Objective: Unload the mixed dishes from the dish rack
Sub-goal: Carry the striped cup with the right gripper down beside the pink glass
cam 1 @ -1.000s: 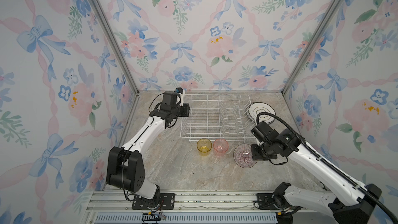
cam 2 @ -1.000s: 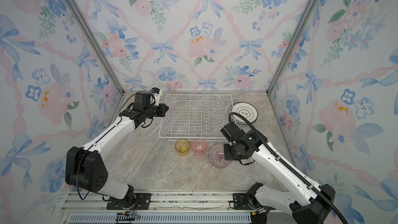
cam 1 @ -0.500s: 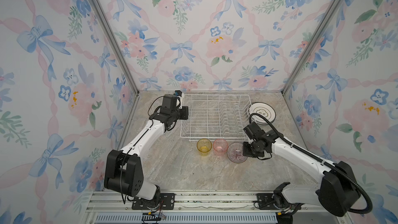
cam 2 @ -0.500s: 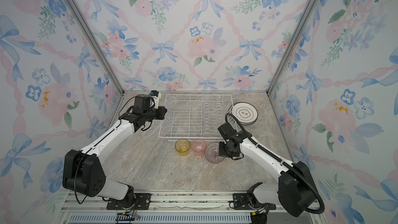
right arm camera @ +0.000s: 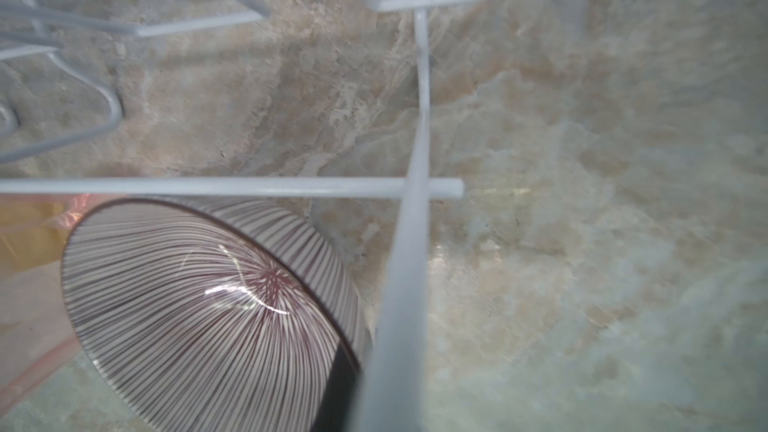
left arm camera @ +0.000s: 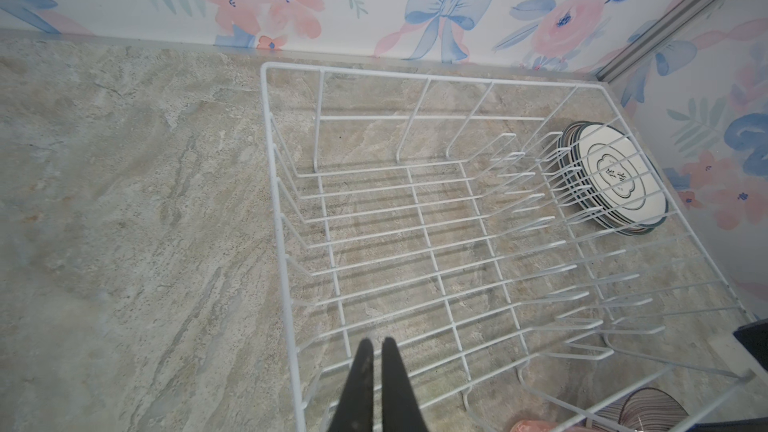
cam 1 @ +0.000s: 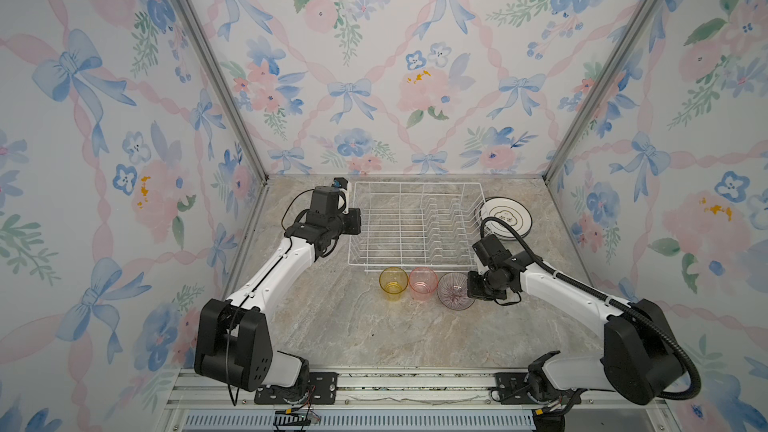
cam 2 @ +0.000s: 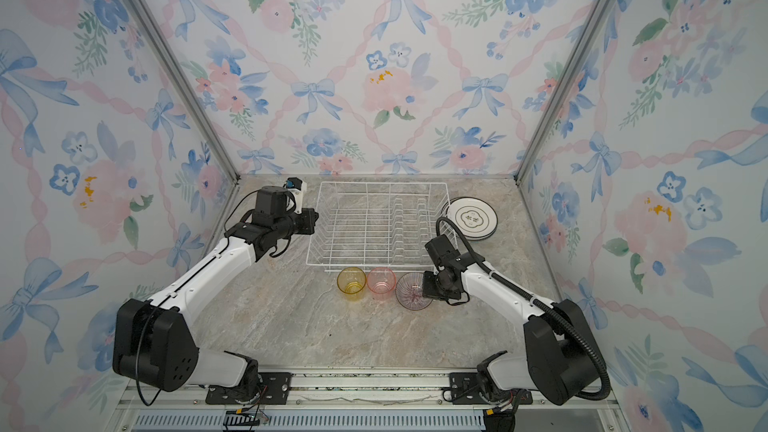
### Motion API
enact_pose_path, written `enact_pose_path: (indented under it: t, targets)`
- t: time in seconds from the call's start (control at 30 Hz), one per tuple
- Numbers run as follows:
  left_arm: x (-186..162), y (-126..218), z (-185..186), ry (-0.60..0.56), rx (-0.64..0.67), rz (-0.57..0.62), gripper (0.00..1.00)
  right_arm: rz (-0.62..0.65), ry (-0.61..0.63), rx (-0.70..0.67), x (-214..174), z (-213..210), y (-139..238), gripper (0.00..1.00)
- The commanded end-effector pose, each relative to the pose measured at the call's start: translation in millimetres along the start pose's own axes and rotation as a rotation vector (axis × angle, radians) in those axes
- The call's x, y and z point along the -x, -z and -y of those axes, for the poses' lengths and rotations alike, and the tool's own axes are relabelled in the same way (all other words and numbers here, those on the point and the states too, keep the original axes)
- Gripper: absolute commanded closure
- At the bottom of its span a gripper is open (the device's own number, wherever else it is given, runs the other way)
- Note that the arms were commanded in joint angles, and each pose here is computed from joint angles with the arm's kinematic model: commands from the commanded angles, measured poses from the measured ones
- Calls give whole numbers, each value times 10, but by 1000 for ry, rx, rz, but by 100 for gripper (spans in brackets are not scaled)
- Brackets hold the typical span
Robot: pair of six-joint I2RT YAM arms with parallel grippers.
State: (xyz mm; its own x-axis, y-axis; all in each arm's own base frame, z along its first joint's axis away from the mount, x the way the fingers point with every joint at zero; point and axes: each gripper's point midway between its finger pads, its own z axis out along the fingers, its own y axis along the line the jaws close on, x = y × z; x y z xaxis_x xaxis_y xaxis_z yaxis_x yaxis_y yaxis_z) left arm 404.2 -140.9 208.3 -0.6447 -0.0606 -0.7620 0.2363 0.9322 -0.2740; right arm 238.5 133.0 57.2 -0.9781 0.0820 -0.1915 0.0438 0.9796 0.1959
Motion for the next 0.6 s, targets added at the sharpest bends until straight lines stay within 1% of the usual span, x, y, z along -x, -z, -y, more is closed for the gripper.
enact_pose_path:
  t: [0.0,0.03,0.1,0.17,0.2,0.27,0.37,0.47,0.57]
  targets:
    - [16,50,18,6,13,22,92,-24,23,-5,-42,52,-98,93]
    - [4,43,16,5,16,20,91,-33,28,-9,-59,59,-114,91]
    - [-18,42,17,9,21,17,91,-46,30,-18,-87,89,-144,85]
    - [-28,46,19,11,23,17,91,-44,29,-21,-86,108,-145,81]
    - [-31,51,16,13,25,18,91,-42,28,-23,-83,119,-141,76]
    - [-29,67,21,13,29,22,91,-41,28,-24,-74,134,-132,72]
    - [-40,85,11,16,37,25,91,-36,33,-25,-47,152,-106,60]
    - [-38,107,-3,17,47,32,91,-18,49,-15,0,127,-10,50]
    - [-53,120,-39,17,66,36,91,15,71,-1,47,89,161,43]
